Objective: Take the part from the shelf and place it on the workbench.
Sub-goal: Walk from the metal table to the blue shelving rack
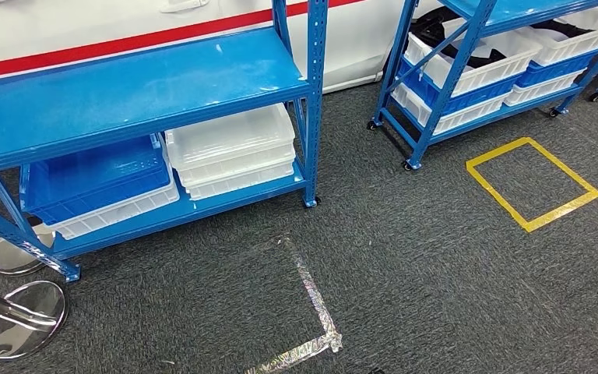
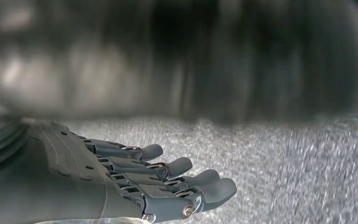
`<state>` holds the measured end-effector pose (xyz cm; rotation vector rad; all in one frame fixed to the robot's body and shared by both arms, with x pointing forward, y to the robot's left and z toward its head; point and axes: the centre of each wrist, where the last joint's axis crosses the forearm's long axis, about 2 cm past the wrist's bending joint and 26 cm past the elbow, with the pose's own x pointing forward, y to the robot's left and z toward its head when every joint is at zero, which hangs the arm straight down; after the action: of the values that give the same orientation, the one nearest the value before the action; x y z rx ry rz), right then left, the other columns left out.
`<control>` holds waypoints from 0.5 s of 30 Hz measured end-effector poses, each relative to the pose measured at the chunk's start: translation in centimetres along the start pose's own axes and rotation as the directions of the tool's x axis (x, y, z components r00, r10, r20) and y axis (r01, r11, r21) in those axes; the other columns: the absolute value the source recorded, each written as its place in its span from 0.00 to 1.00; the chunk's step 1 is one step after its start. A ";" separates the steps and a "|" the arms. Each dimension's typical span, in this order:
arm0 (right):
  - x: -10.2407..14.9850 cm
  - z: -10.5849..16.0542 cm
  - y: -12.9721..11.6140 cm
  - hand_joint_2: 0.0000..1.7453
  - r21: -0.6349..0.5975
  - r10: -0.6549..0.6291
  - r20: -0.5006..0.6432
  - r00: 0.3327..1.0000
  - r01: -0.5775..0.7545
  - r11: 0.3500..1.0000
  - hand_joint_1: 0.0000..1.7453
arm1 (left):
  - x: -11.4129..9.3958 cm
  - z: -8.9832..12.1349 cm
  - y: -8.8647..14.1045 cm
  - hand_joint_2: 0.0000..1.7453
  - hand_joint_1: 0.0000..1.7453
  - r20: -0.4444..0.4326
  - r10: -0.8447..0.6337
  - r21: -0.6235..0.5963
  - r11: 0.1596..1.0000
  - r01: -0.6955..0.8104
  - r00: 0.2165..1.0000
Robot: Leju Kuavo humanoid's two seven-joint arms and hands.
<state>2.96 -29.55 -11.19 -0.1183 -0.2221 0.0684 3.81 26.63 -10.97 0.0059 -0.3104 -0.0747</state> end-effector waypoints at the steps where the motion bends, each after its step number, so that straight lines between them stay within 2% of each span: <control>1: -0.2 0.0 0.1 0.50 0.010 0.000 0.000 1.000 0.000 1.000 0.00 | -0.3 0.1 0.1 0.00 0.00 -0.007 -0.003 -0.003 1.000 0.003 1.000; 3: -0.6 0.1 0.2 1.00 0.029 0.001 -0.001 1.000 -0.001 1.000 0.00 | -1.0 0.2 0.3 0.00 0.00 -0.021 -0.011 -0.010 1.000 0.011 1.000; 7: -1.4 0.3 0.3 0.00 0.068 0.008 0.000 1.000 -0.008 0.998 0.00 | -2.3 0.5 0.6 0.00 0.00 -0.048 -0.035 -0.026 0.999 0.034 0.998; 15: -2.5 0.6 0.5 0.00 0.127 0.024 0.005 1.000 -0.025 0.992 0.00 | -3.9 1.0 1.4 0.00 0.00 -0.087 -0.062 -0.044 0.997 0.058 0.994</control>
<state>0.40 -29.14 -11.22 0.0055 -0.2194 0.1069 -0.06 28.34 -11.22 -0.0221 -0.2205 -0.1402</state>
